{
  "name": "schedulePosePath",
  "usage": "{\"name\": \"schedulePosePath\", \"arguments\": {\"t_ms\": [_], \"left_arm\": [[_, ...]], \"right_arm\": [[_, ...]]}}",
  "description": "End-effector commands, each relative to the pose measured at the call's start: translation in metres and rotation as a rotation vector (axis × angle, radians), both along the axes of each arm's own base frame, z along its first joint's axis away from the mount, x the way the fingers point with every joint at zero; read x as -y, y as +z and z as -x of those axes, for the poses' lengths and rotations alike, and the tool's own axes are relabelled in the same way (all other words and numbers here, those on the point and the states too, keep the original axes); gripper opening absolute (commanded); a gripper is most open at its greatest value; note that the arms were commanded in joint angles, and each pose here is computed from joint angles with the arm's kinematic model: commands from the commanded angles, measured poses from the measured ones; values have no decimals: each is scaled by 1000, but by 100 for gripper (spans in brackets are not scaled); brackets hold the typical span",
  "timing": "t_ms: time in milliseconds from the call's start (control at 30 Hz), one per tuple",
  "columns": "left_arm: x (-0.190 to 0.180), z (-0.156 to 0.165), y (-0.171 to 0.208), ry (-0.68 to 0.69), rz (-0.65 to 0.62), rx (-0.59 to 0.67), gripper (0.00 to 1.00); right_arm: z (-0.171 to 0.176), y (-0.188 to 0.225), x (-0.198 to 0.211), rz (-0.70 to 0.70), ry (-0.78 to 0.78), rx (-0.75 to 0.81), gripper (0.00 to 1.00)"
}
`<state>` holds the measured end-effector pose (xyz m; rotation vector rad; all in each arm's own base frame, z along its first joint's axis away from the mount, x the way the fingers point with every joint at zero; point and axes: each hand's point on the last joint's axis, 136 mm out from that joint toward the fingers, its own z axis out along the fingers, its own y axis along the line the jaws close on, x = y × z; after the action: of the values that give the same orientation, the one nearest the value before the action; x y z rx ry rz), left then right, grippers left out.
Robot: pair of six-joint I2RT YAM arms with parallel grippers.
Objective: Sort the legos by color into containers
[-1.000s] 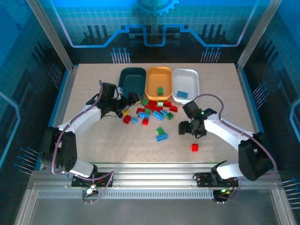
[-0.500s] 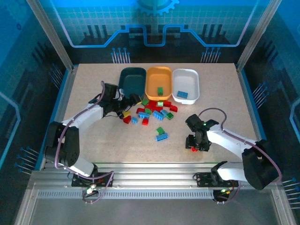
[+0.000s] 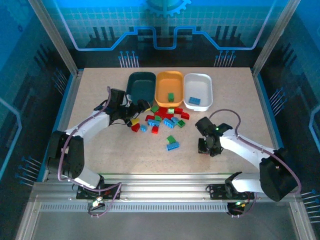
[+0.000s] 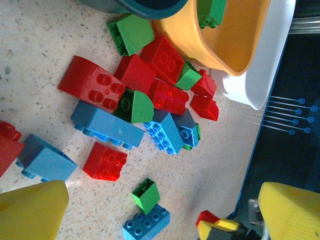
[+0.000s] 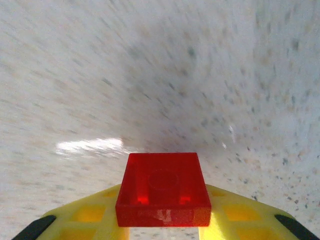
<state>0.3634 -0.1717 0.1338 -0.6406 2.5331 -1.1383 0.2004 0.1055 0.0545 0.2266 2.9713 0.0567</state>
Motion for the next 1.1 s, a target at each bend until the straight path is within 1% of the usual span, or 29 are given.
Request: {"name": "schedulePosePath", "arguments": {"t_ms": [0,100,167,233,300,367,433,467,533,567,633,700,733,767,800,867,967,1033,1067], "left_arm": [[-19,7,5,36,-30,-11,99],[-40,4,-4,92,-44,-51,99],[-54,0,-10,135,-34,-89,99],[-61,-6,-9,152,-14,-103,99],[-68,-10,-5,165,-6,-95,99],[-73,-14,-3,176,10,-88,99],[-76,-19,-1,186,60,-74,99],[-76,-24,3,186,106,-50,99],[-78,-32,11,202,179,-7,99],[-80,-35,16,207,212,16,99],[-82,-35,21,213,245,28,99],[-83,-31,23,203,239,29,99],[-84,-29,23,200,231,26,99],[-83,-27,25,194,226,31,99],[-83,-26,26,192,225,37,99],[-83,-24,30,190,230,51,99],[-80,-20,39,173,246,73,99],[-78,-15,45,165,252,85,99],[-77,-12,48,162,252,92,99]], "right_arm": [[-40,36,-21,-13,76,126,36],[-85,58,-49,-50,127,213,36],[-122,73,-86,-130,184,277,35],[-153,84,-124,-161,261,318,35],[-179,90,-163,-174,347,351,35],[-203,94,-202,-227,416,377,35],[-227,89,-232,-276,439,373,35],[-241,88,-246,-303,439,373,35],[-264,83,-265,-329,432,367,35],[-272,75,-272,-321,439,355,35],[-284,68,-278,-302,442,355,36],[-293,64,-280,-305,436,353,39],[-296,66,-282,-312,441,360,48],[-298,69,-284,-318,450,371,63],[-298,73,-286,-324,462,380,68],[-296,90,-287,-335,480,409,75],[-284,126,-281,-324,505,460,77],[-267,156,-270,-291,521,517,77],[-258,163,-262,-275,520,533,77]]}}
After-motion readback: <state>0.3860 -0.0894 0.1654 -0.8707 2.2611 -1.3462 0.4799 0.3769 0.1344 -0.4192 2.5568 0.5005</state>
